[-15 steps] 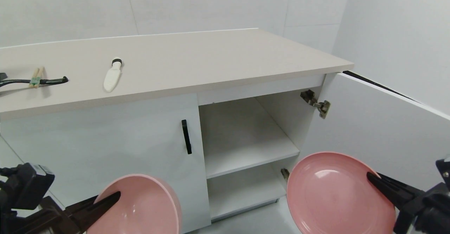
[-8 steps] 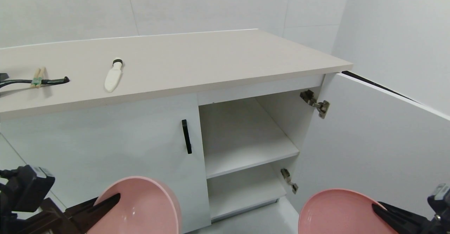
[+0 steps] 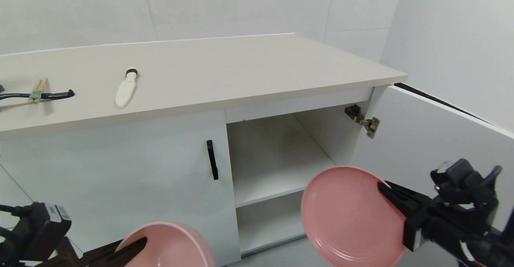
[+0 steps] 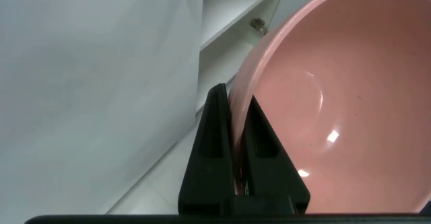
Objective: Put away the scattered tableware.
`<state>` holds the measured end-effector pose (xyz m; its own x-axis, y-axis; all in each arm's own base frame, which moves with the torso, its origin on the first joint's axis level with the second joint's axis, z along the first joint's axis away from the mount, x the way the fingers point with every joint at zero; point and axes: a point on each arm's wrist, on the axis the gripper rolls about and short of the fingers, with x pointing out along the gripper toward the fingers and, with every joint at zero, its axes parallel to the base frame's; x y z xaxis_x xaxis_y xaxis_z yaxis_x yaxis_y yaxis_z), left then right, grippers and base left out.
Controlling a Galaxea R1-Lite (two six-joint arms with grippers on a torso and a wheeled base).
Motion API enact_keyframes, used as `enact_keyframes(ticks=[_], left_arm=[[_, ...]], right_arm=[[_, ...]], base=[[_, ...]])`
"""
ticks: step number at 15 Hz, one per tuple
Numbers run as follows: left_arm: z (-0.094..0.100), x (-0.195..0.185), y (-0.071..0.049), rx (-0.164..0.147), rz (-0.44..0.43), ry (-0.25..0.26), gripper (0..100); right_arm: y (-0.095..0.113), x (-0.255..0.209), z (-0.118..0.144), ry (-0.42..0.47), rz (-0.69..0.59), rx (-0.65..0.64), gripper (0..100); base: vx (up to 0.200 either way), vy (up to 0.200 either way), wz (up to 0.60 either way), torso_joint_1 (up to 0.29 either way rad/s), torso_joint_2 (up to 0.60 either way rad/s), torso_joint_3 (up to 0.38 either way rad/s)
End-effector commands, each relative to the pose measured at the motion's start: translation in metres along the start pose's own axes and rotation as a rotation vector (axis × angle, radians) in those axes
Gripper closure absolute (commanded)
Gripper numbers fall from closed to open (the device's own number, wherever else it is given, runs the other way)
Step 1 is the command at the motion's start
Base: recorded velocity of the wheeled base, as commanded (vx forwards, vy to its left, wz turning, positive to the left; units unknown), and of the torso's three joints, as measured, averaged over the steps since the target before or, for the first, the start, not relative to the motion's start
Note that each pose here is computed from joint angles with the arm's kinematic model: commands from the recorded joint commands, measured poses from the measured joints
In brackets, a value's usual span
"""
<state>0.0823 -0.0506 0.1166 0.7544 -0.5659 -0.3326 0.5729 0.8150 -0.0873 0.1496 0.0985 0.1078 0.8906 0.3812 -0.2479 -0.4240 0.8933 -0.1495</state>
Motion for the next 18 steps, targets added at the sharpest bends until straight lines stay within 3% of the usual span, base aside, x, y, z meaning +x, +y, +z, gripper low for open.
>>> enact_keyframes(ticks=[1,5,9,14,15,16,18], left_arm=[[-0.003,-0.003,0.0,0.0,-0.002,-0.005,100],[-0.002,-0.004,-0.001,0.006,-0.006,-0.015,100],[-0.003,-0.004,0.0,0.0,0.001,-0.013,100],[-0.005,-0.004,0.0,0.0,0.0,-0.002,100],[-0.006,-0.004,0.0,-0.001,0.002,-0.001,100],[-0.004,-0.004,0.0,0.0,0.003,-0.012,100],[0.01,-0.003,-0.001,0.008,-0.002,-0.092,100]], right_arm=[[0.025,0.054,-0.057,0.173,0.052,-0.051,100],[0.025,0.068,-0.043,0.085,0.034,-0.024,100],[0.02,0.05,-0.057,0.173,0.035,-0.049,100],[0.012,0.054,-0.054,0.157,-0.006,-0.023,100],[0.015,0.081,-0.048,0.102,-0.018,0.031,100],[0.018,0.099,-0.04,0.044,-0.024,0.094,100],[0.021,0.116,-0.045,0.045,-0.023,0.112,100]], base=[[0.0,0.0,0.0,0.0,0.0,0.0],[0.0,0.0,0.0,0.0,0.0,0.0],[0.0,0.0,0.0,0.0,0.0,0.0],[0.0,0.0,0.0,0.0,0.0,0.0],[0.0,0.0,0.0,0.0,0.0,0.0],[0.0,0.0,0.0,0.0,0.0,0.0],[0.0,0.0,0.0,0.0,0.0,0.0]])
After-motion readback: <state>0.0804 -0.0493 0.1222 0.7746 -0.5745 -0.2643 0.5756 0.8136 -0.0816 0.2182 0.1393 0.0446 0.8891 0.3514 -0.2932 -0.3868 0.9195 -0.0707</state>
